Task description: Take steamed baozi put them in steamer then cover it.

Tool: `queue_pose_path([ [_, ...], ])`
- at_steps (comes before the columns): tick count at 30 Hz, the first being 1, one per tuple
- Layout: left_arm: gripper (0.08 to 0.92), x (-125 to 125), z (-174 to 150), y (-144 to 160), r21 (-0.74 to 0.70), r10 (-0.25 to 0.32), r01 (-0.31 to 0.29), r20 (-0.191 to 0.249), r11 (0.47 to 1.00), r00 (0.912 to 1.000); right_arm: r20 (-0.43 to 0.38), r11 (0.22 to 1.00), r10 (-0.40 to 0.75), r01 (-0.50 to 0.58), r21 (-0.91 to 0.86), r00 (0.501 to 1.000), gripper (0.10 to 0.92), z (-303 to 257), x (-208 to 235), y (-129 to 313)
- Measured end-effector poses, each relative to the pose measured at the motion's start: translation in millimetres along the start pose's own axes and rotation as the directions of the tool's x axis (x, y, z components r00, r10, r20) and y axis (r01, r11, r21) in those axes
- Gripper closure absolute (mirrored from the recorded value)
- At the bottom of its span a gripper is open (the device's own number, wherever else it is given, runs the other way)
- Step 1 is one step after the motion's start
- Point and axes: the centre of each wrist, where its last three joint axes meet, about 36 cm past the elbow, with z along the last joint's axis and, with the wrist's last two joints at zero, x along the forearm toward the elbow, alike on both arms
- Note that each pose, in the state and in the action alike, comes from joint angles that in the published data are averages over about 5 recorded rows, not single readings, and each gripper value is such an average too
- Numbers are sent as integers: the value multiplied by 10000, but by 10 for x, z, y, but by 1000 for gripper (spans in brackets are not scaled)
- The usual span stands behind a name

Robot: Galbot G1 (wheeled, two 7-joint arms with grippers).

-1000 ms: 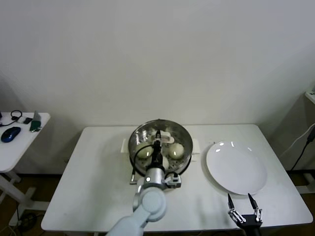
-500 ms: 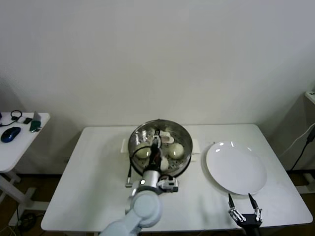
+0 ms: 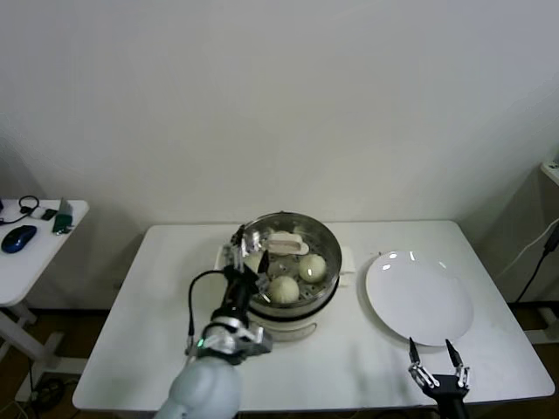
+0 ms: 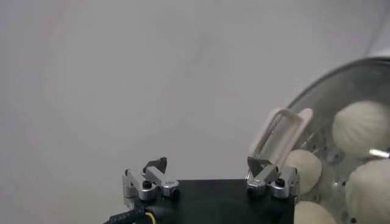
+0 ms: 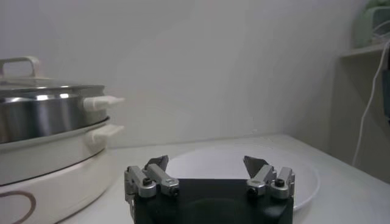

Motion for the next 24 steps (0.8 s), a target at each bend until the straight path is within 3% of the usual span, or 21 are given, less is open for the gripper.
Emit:
queue_pose_path([
  [5, 177, 157, 387, 171, 2360, 193, -143, -189, 9717, 9996, -54, 9999, 89, -88, 146, 9999, 200, -29, -33, 4],
  [11, 177, 401, 960, 231, 4736, 286, -102, -317, 8807, 9991, -84, 9996, 117, -115, 272, 9999, 200, -38, -51, -33],
  [18, 177, 719, 1457, 29, 6568, 216, 177, -517, 7538, 9984, -63, 9996, 10, -8, 298, 10000, 200, -45, -81, -55],
  [24, 177, 910, 1705, -203, 7271, 25, 538, -761, 6845, 9971, -70, 9994, -177, 179, 298, 9998, 200, -72, -108, -62],
])
